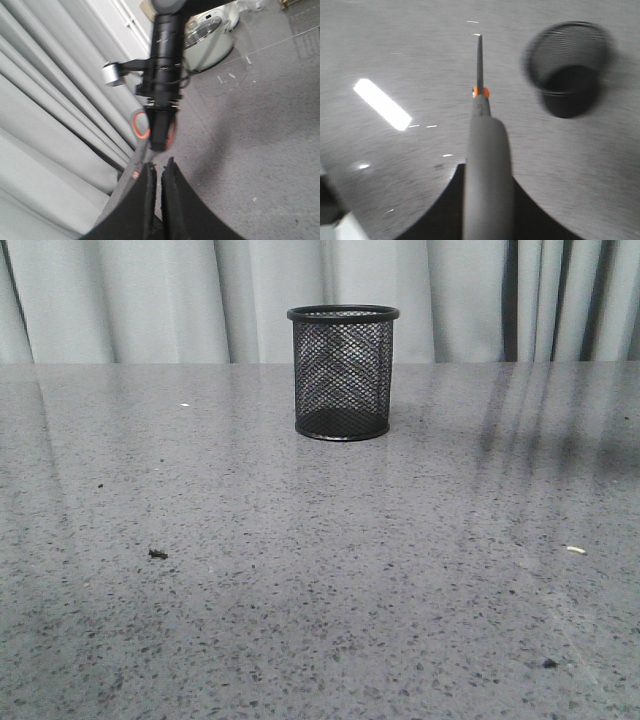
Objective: Put scissors into bucket
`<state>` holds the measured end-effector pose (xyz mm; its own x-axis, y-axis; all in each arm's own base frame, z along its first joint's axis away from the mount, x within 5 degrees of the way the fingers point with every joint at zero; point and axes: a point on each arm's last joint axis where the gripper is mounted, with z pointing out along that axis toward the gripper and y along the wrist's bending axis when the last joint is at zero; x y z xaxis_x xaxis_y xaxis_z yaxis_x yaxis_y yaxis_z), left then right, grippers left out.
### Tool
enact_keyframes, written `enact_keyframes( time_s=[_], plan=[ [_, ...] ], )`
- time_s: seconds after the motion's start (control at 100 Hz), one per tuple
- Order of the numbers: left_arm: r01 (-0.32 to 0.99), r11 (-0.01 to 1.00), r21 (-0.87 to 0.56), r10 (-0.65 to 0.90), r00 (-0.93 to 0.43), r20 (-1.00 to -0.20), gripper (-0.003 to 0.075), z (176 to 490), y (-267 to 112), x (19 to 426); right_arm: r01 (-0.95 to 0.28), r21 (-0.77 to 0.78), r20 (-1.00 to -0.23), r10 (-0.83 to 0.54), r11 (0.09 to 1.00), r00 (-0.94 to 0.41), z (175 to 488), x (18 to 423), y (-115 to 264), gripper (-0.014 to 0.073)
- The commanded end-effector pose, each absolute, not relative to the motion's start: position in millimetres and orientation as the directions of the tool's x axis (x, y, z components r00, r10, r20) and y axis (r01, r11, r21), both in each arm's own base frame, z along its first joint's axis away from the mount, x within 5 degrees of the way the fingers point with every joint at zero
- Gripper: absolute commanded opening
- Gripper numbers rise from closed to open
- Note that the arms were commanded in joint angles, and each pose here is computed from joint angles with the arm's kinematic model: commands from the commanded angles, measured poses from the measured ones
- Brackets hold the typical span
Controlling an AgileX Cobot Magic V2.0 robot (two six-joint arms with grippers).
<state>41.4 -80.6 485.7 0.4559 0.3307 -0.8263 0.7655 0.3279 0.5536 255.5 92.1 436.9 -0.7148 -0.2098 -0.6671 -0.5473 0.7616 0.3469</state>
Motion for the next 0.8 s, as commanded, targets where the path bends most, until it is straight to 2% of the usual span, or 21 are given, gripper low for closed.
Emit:
enact_keyframes(
  time_s=[0.0,0.23,0.41,0.58,0.79],
  plan=[
    [0.762,0.354,0.543,0.273,0.471,-0.839,-0.0020,496.5,-69.4,29.9,-0.486,0.308,-0.652,-0.191,0.818,-0.734,454.4,265.3,84.6,-0.0062],
    [0.792,0.282,0.542,0.324,0.453,-0.831,-0.0020,487.8,-60.8,18.5,-0.437,0.357,-0.583,-0.169,0.826,-0.795,432.3,305.3,93.1,-0.0062],
    [0.821,0.211,0.530,0.387,0.428,-0.817,-0.0020,478.8,-60.3,15.6,-0.471,0.328,-0.574,-0.223,0.819,-0.788,428.1,303.5,107.2,-0.0062],
    [0.816,0.200,0.542,0.422,0.427,-0.800,-0.0020,475.9,-59.1,16.6,-0.484,0.316,-0.568,-0.246,0.816,-0.785,427.9,299.0,116.4,-0.0062],
    [0.815,0.199,0.545,0.429,0.427,-0.796,-0.0020,475.4,-58.8,16.9,-0.469,0.308,-0.531,-0.259,0.828,-0.807,412.8,311.3,118.5,-0.0062]
  ],
)
